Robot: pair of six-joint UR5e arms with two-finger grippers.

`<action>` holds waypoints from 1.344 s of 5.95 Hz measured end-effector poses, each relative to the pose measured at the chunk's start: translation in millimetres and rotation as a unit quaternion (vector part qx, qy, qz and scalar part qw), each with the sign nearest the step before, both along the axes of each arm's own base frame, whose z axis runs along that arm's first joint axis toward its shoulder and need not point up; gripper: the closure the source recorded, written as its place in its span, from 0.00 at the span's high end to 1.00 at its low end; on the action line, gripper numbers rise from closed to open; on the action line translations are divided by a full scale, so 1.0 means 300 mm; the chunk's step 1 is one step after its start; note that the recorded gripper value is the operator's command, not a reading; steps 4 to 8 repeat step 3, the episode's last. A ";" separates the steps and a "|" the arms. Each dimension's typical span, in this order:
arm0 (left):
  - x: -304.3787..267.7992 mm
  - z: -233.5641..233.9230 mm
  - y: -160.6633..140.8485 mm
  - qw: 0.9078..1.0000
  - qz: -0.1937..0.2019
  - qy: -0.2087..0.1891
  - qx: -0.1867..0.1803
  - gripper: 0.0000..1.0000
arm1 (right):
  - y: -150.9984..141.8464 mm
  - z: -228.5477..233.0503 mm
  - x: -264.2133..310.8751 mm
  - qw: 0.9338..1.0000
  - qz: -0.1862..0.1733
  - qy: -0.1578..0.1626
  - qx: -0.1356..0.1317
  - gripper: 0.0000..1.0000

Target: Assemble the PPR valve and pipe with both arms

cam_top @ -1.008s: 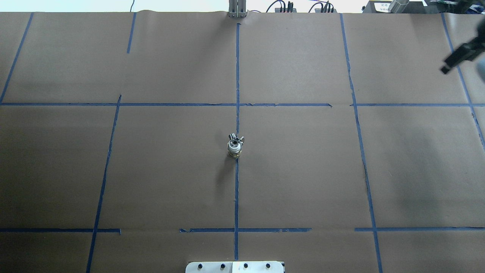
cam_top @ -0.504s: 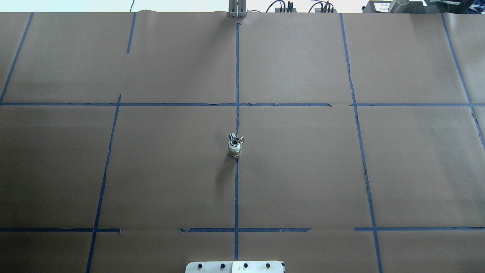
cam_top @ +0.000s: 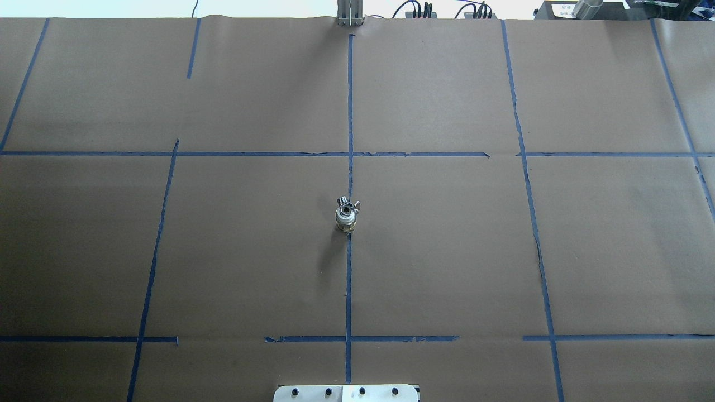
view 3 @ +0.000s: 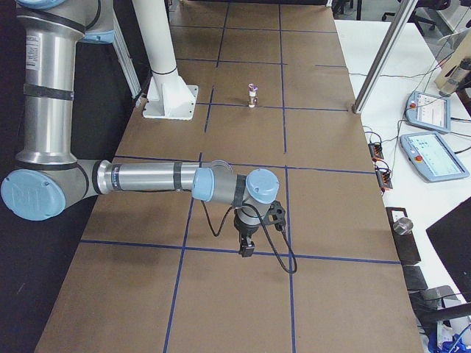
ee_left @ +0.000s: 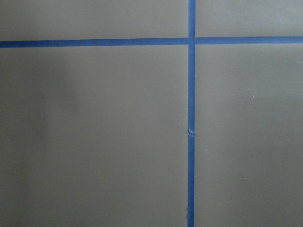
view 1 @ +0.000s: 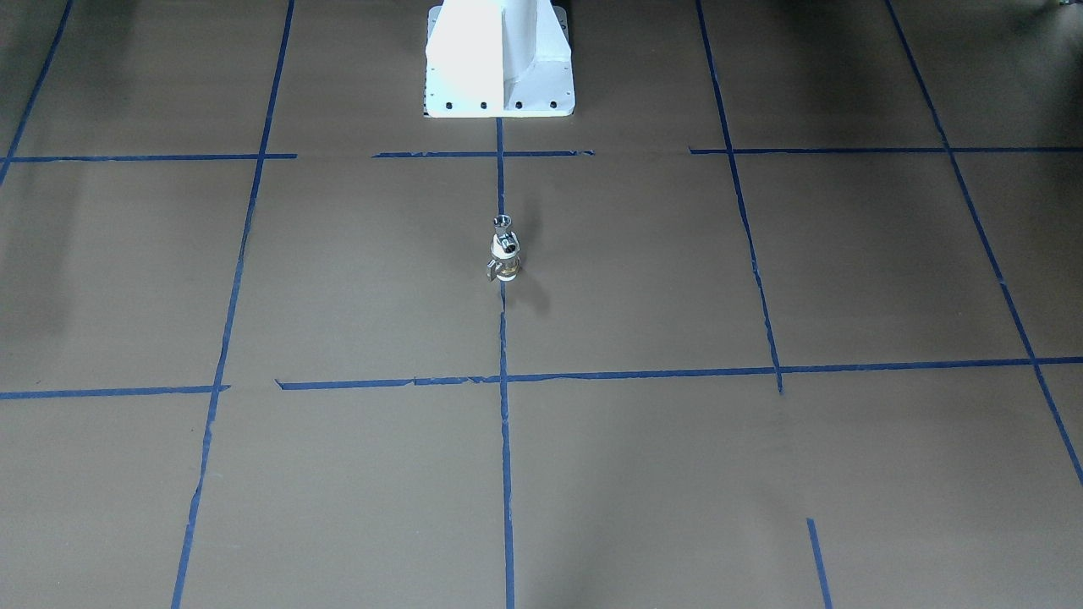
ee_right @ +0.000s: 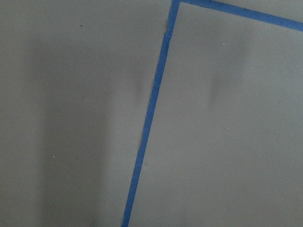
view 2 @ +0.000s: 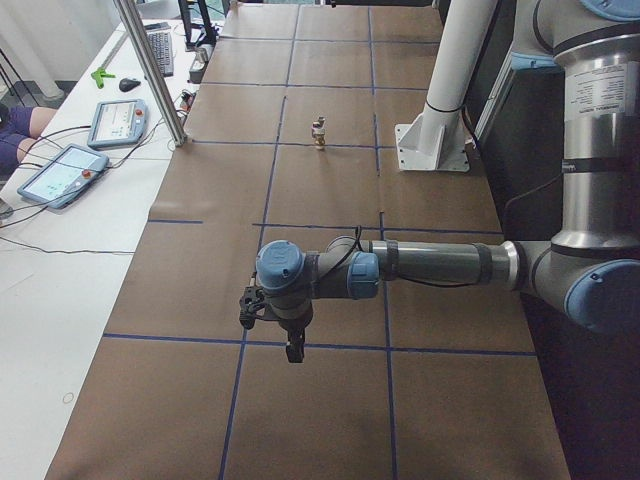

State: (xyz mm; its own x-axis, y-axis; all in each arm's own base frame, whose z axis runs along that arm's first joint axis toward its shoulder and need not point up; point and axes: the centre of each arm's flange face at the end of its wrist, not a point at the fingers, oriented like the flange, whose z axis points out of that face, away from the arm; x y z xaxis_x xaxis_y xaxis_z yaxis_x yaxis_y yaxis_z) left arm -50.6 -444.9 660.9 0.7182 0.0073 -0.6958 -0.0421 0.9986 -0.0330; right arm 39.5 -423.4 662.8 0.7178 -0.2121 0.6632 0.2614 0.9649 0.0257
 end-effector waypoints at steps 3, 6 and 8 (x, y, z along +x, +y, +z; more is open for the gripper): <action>0.000 0.010 0.011 1.000 0.000 0.000 -0.006 1.00 | 0.023 0.019 0.001 1.000 -0.001 0.000 -0.004 1.00; 0.000 0.010 0.011 1.000 0.000 0.000 -0.006 1.00 | 0.023 0.019 0.001 1.000 -0.001 0.000 -0.004 1.00; 0.000 0.010 0.011 1.000 0.000 0.000 -0.006 1.00 | 0.023 0.019 0.001 1.000 -0.001 0.000 -0.004 1.00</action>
